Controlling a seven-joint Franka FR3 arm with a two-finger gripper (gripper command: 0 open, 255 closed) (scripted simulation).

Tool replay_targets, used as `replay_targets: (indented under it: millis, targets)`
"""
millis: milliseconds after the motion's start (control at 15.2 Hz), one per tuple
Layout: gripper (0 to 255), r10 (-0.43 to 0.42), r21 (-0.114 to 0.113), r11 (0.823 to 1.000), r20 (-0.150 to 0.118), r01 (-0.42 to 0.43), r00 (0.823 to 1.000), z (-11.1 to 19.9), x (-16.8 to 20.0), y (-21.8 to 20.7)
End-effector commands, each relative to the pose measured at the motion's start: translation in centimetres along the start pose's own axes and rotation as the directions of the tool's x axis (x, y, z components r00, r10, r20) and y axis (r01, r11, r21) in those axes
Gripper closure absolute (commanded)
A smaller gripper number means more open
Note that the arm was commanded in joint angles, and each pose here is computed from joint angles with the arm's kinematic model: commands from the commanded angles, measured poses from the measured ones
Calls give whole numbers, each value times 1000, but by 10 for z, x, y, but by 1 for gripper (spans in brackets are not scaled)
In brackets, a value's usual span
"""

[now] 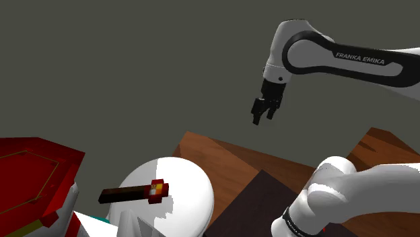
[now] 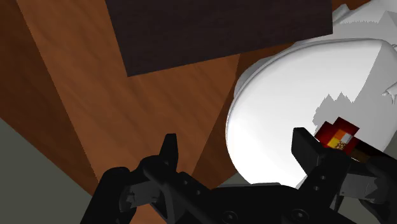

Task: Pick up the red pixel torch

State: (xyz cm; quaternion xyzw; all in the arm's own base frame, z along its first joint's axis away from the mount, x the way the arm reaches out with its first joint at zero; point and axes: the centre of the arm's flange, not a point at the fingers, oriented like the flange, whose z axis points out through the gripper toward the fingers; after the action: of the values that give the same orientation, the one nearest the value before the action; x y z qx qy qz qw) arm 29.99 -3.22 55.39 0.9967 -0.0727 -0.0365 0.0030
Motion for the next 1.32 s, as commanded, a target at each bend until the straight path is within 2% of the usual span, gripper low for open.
replay_targets:
  millis: [0,264,594,924,1254]
  targets:
    - [0,0,0,1000,0,0,1000,0,0,0]
    - [0,-81,-7,997,4,81,997,29,39,-23]
    - [0,-180,-15,983,9,180,984,65,85,-56]
    - [0,-278,-22,960,15,279,960,102,127,-93]
    - [0,-373,-29,927,22,374,927,139,165,-134]
